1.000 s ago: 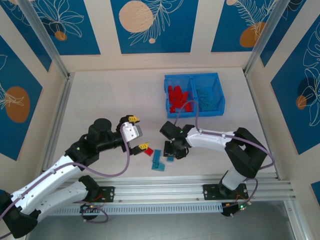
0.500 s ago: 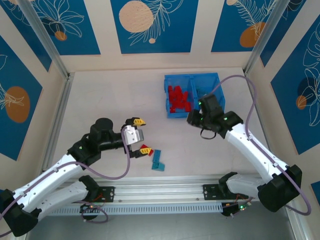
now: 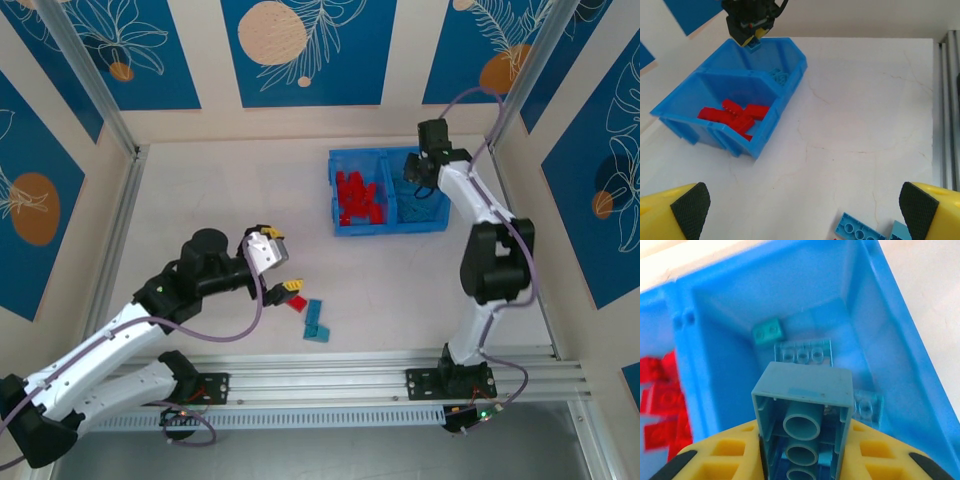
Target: Sort the legos into containers by color
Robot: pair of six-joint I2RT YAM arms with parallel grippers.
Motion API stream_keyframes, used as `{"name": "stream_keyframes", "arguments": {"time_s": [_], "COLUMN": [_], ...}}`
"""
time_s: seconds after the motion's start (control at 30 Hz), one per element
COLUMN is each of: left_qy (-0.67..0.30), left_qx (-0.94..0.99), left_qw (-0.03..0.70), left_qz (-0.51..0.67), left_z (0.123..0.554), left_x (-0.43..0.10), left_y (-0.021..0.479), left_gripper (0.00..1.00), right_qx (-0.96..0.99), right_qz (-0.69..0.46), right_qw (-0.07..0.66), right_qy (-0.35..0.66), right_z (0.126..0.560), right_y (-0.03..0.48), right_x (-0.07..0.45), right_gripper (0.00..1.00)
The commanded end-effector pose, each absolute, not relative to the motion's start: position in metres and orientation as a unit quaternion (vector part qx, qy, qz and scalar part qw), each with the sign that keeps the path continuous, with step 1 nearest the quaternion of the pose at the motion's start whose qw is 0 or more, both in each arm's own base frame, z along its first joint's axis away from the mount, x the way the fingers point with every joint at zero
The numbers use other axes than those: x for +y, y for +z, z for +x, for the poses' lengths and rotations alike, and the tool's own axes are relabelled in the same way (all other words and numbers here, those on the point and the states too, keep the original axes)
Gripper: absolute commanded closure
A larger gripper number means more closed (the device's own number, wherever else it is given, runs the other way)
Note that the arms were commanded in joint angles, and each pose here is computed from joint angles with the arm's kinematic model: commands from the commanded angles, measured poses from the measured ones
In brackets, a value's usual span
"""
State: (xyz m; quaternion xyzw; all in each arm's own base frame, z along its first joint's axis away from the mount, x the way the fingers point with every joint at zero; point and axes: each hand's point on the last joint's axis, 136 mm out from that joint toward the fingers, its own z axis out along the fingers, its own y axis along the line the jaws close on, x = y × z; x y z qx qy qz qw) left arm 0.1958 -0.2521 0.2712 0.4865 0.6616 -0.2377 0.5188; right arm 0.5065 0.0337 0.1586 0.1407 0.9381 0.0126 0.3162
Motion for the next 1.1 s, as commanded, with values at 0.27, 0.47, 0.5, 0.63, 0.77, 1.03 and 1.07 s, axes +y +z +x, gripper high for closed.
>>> {"name": "stream_keyframes", "arguments": {"time_s": [0.27, 0.47, 0.5, 0.63, 0.77, 1.03, 1.07], "left_qy": [-0.175, -0.152, -0.153, -0.166, -0.157, -0.167, -0.173], "left_qx": [0.798, 0.899, 0.908, 0.926, 0.931, 0.937, 0.936], "left_qw": [0.470, 0.401, 0.386, 0.304, 0.209, 0.071, 0.062], "left_qz": [0.334, 0.093, 0.052, -0.152, -0.256, -0.299, -0.301], "left_z": [0.223, 0.248, 0.248, 0.245, 0.232, 0.223, 0.223], "left_x": [-0.212, -0.184, -0.181, -0.172, -0.178, -0.223, -0.229], "left_y": [0.250, 0.203, 0.194, 0.150, 0.113, 0.063, 0.059], "left_gripper": [0.00, 0.00, 0.00, 0.02, 0.03, 0.02, 0.02], "right_qx": [0.939, 0.944, 0.944, 0.932, 0.908, 0.903, 0.905], "right_qz": [0.120, 0.088, 0.078, 0.012, -0.070, -0.158, -0.161], "right_qw": [0.313, 0.314, 0.311, 0.287, 0.261, 0.174, 0.167], "right_qy": [-0.080, 0.056, 0.083, 0.222, 0.321, 0.359, 0.356], "right_z": [0.545, 0.501, 0.489, 0.424, 0.350, 0.234, 0.228], "right_y": [0.174, 0.226, 0.233, 0.263, 0.283, 0.253, 0.248], "right_x": [0.007, 0.053, 0.064, 0.118, 0.165, 0.211, 0.212], "right_gripper": [0.43, 0.42, 0.42, 0.37, 0.30, 0.01, 0.01]}}
